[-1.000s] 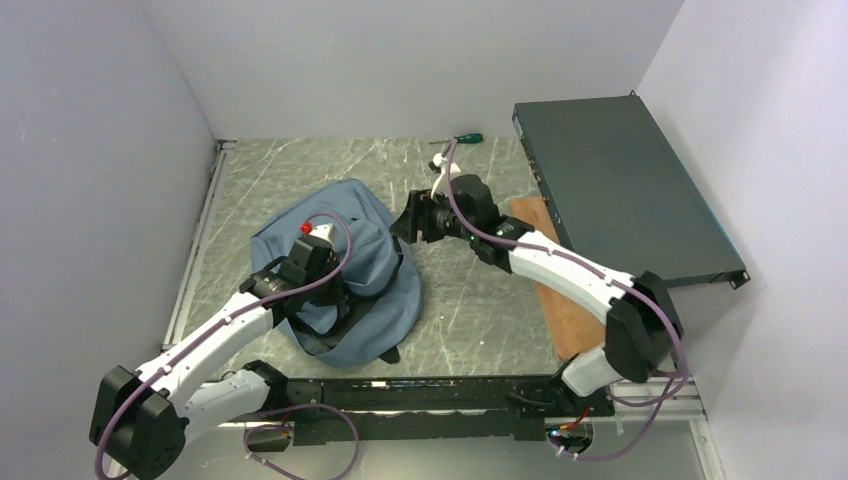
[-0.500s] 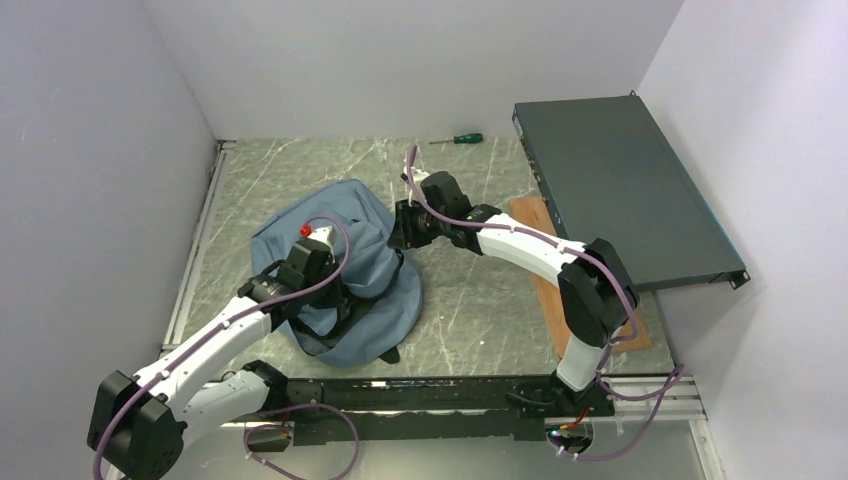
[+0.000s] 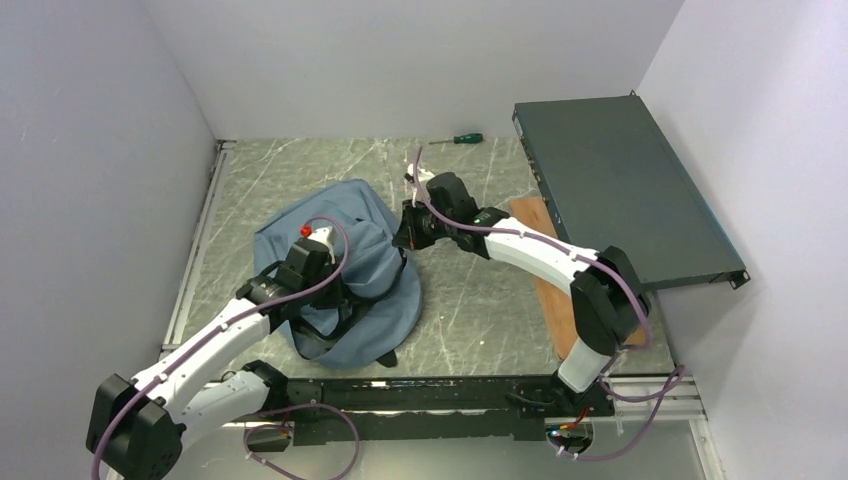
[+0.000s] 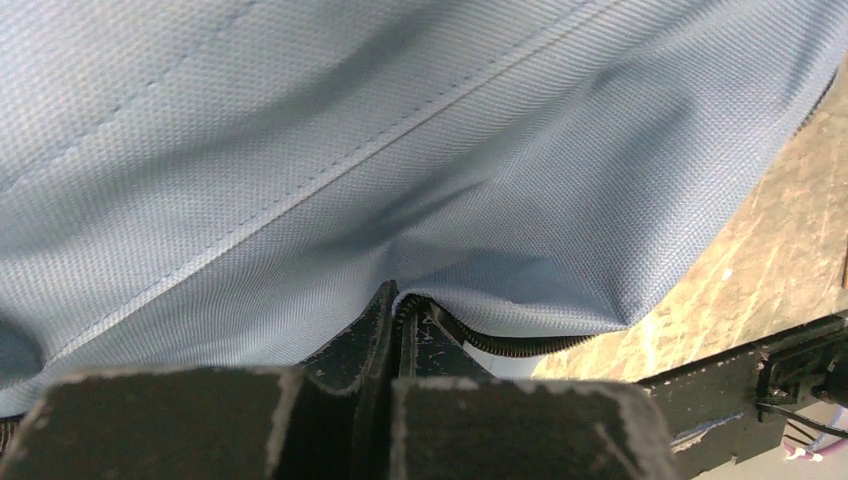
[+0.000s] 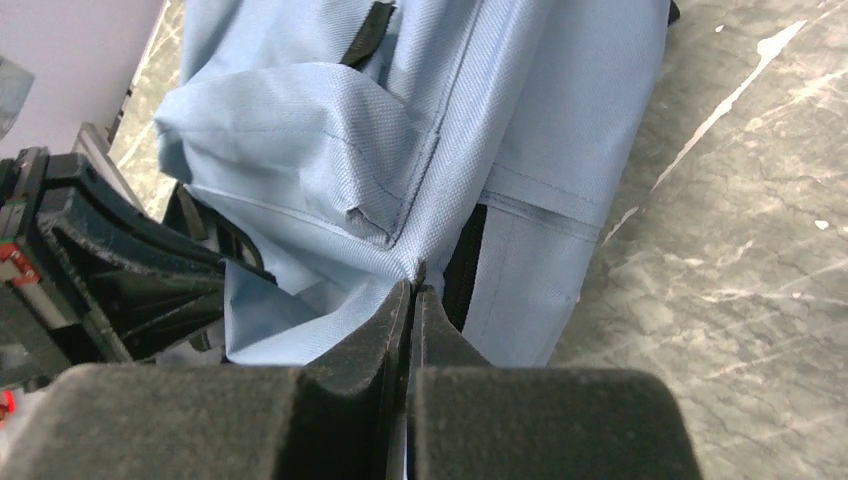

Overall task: Pack the student bag
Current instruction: Zip the student bag at the center of the board.

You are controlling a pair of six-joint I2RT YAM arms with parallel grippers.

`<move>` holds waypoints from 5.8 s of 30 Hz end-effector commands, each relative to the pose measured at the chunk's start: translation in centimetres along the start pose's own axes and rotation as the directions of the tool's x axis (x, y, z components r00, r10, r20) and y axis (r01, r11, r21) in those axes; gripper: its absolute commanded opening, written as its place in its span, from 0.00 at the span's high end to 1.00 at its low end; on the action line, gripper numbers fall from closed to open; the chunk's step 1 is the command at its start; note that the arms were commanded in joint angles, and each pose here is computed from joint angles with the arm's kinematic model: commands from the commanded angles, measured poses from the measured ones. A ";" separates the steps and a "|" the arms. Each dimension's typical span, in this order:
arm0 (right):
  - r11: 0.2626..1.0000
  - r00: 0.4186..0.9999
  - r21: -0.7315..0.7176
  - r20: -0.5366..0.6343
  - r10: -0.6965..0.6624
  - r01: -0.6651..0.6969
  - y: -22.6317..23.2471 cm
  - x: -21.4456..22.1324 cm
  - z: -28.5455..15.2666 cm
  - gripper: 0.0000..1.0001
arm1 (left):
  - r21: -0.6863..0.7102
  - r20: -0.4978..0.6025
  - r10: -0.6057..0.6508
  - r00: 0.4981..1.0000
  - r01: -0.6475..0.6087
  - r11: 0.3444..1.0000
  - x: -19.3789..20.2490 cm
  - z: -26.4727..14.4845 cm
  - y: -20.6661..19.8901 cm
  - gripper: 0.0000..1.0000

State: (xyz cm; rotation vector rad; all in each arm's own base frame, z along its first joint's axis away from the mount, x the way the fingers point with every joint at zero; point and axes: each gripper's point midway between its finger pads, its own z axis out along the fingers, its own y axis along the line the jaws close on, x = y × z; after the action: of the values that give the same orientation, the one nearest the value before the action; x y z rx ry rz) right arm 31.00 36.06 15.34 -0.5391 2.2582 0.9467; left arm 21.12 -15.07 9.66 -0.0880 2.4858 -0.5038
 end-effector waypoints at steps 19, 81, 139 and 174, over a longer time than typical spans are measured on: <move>0.992 0.996 -0.122 0.093 0.019 -0.008 1.3 -0.8 -3.2 0.71 | -0.019 0.067 -0.062 0.996 0.063 0.998 0.5 -2.5 1.3 1.00; 0.897 0.905 -0.130 0.006 -0.424 0.421 1.6 5.3 -3.4 0.67 | 0.063 0.234 -0.145 0.961 0.134 0.989 -2.2 -5.3 0.4 1.00; 0.961 0.945 -0.082 0.220 -0.241 0.264 6.1 5.3 -6.0 1.00 | 0.152 0.174 0.080 0.981 -0.107 0.983 -9.7 -7.0 -7.2 0.05; 0.867 0.932 -0.348 0.200 -0.303 0.356 11.3 9.3 -9.0 1.00 | -0.356 0.318 0.375 0.871 -0.257 0.898 -23.2 5.1 -7.1 1.00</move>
State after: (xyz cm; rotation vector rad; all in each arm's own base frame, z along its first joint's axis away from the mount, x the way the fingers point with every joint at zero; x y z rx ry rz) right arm 19.48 34.09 16.12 -0.8494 1.9055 0.9651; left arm 34.31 -21.31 14.07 0.3011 2.4751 -0.0967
